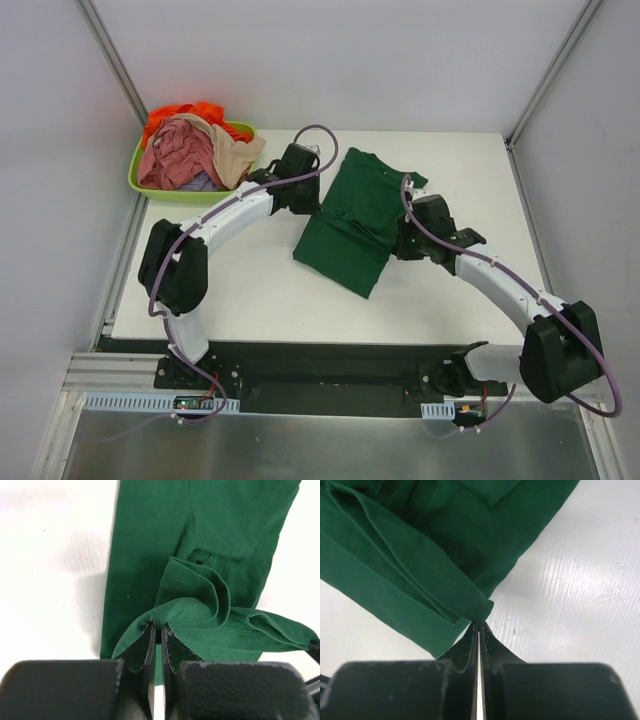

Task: Fold and stack the t-shirts
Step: Fold the folded rectangular tshirt in 1/3 of the way

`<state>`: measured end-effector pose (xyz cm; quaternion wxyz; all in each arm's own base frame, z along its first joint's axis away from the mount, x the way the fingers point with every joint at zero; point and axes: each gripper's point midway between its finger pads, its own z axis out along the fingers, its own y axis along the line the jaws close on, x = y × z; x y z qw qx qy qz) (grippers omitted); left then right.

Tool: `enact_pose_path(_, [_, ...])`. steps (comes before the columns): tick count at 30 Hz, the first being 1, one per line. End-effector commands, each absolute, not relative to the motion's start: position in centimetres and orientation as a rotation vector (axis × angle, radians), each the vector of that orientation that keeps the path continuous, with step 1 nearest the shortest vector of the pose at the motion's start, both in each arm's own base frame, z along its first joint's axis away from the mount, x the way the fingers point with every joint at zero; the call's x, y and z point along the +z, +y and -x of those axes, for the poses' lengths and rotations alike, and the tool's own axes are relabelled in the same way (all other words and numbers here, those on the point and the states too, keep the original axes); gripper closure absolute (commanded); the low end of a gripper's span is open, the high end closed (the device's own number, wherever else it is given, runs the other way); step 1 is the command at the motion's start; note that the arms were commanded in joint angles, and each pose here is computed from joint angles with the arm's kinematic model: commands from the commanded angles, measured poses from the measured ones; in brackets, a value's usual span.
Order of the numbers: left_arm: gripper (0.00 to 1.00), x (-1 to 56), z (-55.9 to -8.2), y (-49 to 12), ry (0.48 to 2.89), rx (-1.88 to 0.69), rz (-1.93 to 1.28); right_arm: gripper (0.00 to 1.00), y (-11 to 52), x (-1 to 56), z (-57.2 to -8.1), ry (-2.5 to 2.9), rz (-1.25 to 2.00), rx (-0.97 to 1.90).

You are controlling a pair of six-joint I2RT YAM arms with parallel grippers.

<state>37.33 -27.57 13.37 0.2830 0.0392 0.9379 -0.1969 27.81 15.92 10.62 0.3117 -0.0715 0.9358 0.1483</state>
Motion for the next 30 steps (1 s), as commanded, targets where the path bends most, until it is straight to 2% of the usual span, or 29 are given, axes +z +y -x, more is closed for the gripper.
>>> enact_pose_path(1, [1.00,14.2,-39.8,-28.4,2.463,-0.543,-0.155,1.00,15.9,12.0,-30.3,2.409,0.179,0.404])
enact_pose_path(7, [1.00,12.4,-41.8,-28.6,2.499,-0.563,-0.117,0.99,15.3,10.4,-32.3,2.446,0.134,0.410])
enact_pose_path(11, [0.99,11.0,-42.6,-29.0,2.531,-0.614,-0.141,0.93,14.9,9.1,-33.9,2.469,0.107,0.374])
enact_pose_path(13, [0.94,9.9,-43.1,-29.4,2.548,-0.630,-0.155,0.90,14.6,8.5,-34.9,2.473,0.087,0.348])
enact_pose_path(14, [0.90,9.9,-43.3,-29.7,2.553,-0.661,-0.158,0.86,14.3,8.2,-35.4,2.480,0.072,0.324])
enact_pose_path(16, [0.75,9.7,-43.5,-30.1,2.561,-0.712,-0.163,0.78,14.0,8.3,-36.0,2.479,0.061,0.302])
enact_pose_path(17, [0.53,9.7,-43.4,-30.0,2.564,-0.721,-0.158,0.73,13.8,8.5,-36.2,2.474,0.054,0.288])
enact_pose_path(18, [0.32,9.9,-43.5,-29.9,2.561,-0.727,-0.151,0.60,13.8,8.9,-36.3,2.469,0.054,0.289])
enact_pose_path(20, [0.01,10.7,-42.8,-29.6,2.559,-0.746,-0.153,0.43,14.2,10.0,-35.8,2.448,0.065,0.333])
enact_pose_path(21, [0.01,11.3,-42.4,-29.4,2.551,-0.749,-0.152,0.38,14.8,10.6,-35.4,2.433,0.081,0.380])
enact_pose_path(24, [0.01,12.5,-40.5,-28.3,2.545,-0.740,-0.121,0.01,17.1,12.5,-33.4,2.376,0.158,0.524])
enact_pose_path(25, [0.01,12.9,-39.7,-27.9,2.540,-0.745,-0.114,0.03,17.8,12.5,-32.5,2.376,0.185,0.559])
enact_pose_path(30, [0.01,13.4,-35.6,-27.9,2.528,-0.898,-0.122,0.04,21.6,13.0,-29.0,2.367,0.285,0.698])
